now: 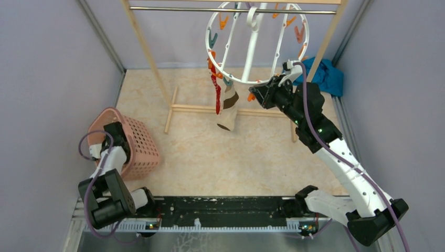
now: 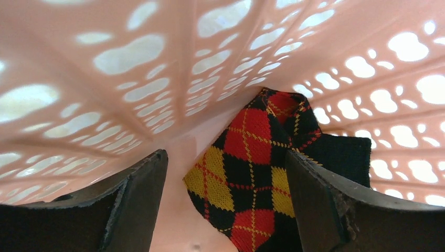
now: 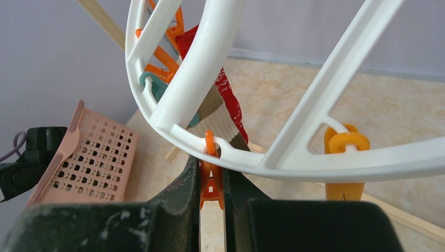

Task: Clip the socks to the hanger
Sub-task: Pick up the sock from the bin, then place the sock at the center of the board.

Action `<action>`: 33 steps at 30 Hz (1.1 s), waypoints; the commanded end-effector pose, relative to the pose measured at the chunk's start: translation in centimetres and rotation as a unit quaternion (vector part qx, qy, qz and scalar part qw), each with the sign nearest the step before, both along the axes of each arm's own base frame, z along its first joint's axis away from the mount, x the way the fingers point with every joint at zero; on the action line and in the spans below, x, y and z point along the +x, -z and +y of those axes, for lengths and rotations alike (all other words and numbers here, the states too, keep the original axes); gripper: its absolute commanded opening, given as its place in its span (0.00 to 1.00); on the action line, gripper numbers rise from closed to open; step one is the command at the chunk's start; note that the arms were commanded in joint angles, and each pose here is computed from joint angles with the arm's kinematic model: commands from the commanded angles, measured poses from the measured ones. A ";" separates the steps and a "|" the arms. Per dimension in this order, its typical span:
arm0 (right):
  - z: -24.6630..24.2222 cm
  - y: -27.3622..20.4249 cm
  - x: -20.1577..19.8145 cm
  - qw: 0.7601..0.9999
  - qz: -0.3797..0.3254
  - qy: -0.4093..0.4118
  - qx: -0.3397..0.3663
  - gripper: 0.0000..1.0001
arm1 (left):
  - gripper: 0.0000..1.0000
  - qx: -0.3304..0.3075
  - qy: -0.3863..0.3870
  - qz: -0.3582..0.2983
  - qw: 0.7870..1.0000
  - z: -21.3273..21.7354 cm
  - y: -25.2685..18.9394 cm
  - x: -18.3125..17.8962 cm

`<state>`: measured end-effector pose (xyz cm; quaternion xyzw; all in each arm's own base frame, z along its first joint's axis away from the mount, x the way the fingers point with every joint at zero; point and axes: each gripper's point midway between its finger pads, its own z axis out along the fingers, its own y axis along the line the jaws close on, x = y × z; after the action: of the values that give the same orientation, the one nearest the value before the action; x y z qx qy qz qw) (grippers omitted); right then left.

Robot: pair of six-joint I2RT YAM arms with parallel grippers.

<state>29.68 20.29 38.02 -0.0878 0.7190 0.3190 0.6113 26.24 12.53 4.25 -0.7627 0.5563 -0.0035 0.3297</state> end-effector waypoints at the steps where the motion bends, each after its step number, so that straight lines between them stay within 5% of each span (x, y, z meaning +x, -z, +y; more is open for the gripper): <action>1: -0.2 1.3 -0.4 1.000 0.018 -0.006 -0.018 0.00 | 0.87 -0.084 0.011 0.041 0.996 -3.0 3.5 -1.6; 4: -0.1 1.3 -0.4 1.000 0.019 -0.009 -0.015 0.00 | 0.74 -0.059 0.040 0.039 0.997 -2.4 2.3 -0.8; 9: 0.2 1.1 -0.2 1.000 0.019 -0.012 -0.009 0.00 | 0.00 -0.023 0.100 0.007 0.995 -2.2 -0.1 1.0; 19: 0.5 1.6 0.0 1.000 0.024 -0.016 -0.008 0.00 | 0.00 0.120 0.204 -0.113 0.965 -2.0 -14.5 3.4; 26: 0.6 1.5 -0.1 1.000 0.025 -0.019 -0.003 0.00 | 0.00 0.145 0.292 -0.149 0.933 -4.0 -20.0 4.7; 30: 0.5 1.7 -0.1 1.000 0.026 -0.017 -0.004 0.00 | 0.00 0.148 0.395 -0.236 0.875 -7.9 -23.8 6.1; 33: 0.5 1.9 0.0 0.999 0.028 -0.016 -0.004 0.00 | 0.00 0.162 0.472 -0.330 0.802 -11.9 -28.5 5.9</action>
<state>29.80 20.60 37.98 -0.0898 0.7180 0.3266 0.6080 31.98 6.36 25.59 -0.4597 0.6995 -0.1973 0.5103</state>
